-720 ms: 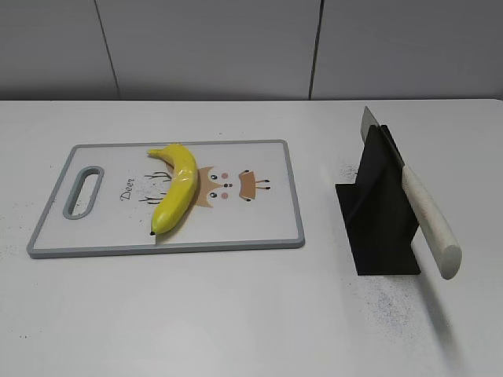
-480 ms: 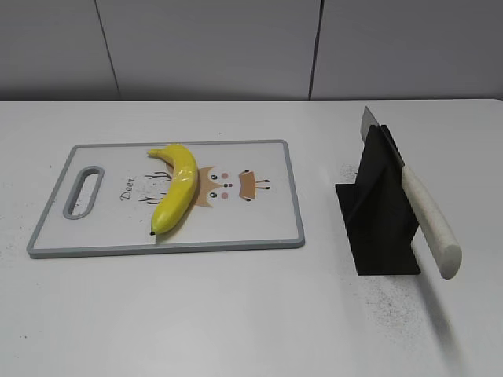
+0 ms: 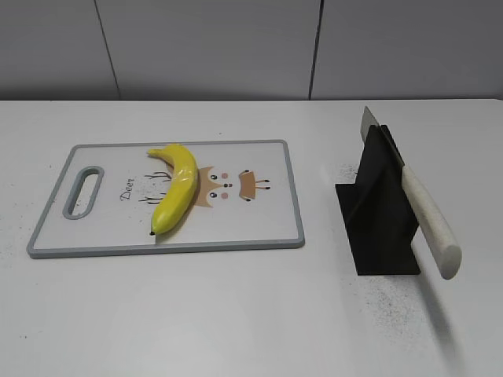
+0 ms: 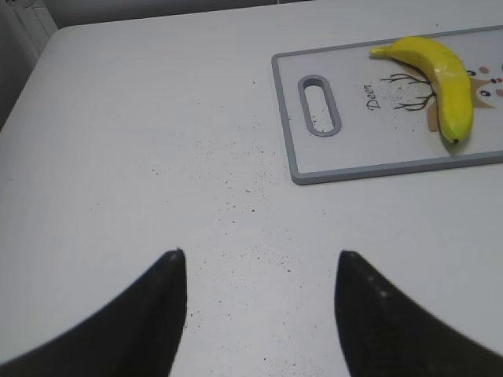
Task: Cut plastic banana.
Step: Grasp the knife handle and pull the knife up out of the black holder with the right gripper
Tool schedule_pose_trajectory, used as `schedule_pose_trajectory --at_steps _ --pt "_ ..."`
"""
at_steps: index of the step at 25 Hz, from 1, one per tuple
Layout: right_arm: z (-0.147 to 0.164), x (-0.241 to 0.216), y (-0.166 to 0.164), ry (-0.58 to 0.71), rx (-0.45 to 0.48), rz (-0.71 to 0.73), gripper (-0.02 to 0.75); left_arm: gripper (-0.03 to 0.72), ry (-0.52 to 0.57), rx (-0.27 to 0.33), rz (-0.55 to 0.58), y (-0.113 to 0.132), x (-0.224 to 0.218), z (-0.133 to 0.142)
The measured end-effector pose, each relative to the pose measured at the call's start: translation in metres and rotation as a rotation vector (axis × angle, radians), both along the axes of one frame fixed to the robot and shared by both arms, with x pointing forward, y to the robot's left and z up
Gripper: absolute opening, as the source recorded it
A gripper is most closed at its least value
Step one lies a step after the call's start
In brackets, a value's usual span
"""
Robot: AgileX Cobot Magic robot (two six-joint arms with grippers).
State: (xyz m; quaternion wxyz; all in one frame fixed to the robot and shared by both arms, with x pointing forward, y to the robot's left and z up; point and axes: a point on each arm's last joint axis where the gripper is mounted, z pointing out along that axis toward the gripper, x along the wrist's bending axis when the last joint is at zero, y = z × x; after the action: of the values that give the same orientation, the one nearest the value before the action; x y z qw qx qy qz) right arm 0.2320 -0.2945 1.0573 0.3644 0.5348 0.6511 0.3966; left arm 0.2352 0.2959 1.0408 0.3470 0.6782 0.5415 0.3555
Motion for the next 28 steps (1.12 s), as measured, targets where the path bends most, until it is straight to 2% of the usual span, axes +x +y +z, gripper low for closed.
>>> schedule_pose_trajectory --at_steps 21,28 --pt "0.000 0.000 0.000 0.000 -0.001 0.000 0.561 0.560 0.000 0.000 0.000 0.000 0.000 0.000" --pt "0.008 0.019 0.002 0.104 -0.009 0.000 0.561 0.560 0.000 0.000 0.000 0.000 0.000 0.000"
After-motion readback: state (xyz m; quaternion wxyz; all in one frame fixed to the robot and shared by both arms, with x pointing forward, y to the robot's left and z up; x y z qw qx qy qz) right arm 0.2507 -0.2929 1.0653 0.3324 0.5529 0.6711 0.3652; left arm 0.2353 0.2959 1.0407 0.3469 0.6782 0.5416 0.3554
